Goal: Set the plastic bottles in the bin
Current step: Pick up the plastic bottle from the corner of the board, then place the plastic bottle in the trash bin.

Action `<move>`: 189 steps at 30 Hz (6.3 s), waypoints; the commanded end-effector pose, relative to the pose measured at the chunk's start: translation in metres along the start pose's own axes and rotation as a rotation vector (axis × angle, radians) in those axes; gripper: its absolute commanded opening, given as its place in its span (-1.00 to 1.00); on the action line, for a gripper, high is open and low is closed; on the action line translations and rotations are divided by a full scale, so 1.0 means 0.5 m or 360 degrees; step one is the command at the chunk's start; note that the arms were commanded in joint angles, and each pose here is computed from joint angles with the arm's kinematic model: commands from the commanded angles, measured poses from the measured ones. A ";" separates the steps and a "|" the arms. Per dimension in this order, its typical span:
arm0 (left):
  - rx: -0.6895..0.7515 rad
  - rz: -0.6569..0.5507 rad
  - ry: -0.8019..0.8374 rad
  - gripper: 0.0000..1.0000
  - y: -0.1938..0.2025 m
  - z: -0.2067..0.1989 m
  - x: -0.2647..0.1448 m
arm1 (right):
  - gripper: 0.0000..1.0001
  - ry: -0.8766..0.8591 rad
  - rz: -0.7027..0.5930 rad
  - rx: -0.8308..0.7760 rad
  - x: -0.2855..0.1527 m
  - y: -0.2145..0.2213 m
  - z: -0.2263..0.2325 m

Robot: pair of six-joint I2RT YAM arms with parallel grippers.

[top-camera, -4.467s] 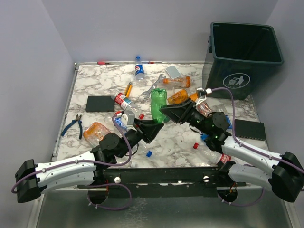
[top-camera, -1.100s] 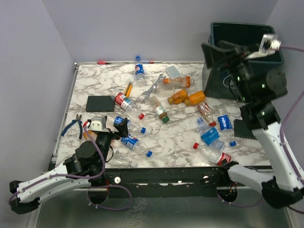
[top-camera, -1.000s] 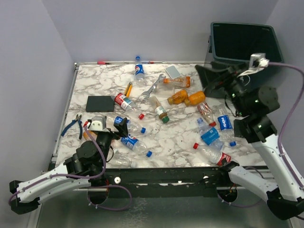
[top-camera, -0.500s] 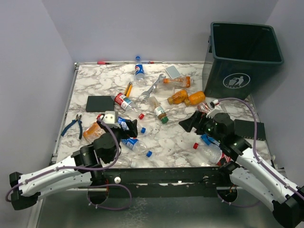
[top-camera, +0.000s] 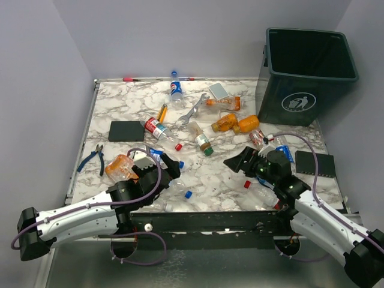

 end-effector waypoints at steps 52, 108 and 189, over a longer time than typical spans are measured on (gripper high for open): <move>-0.0817 0.0100 0.0443 -0.58 -0.112 -0.113 0.026 | 0.79 -0.0699 0.0050 -0.0451 -0.011 -0.034 0.217; 0.1249 -0.0478 0.0635 0.98 -0.300 -0.133 -0.042 | -0.99 -0.0291 0.0398 -0.0523 -0.167 -0.128 0.296; 0.0313 0.0683 0.2085 -0.52 -0.038 -0.297 -0.103 | 0.67 -0.1122 -0.0406 -0.0919 -0.249 -0.240 0.413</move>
Point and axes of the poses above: each gripper's point midway between its finger pads, its own x axis out along the fingers, its own z axis along the line the jaws close on, y = z × x, the point moved 10 cm from there along -x, back along the fingers, and after that the axes turned 5 degrees about -x, right-handed, at the moved point
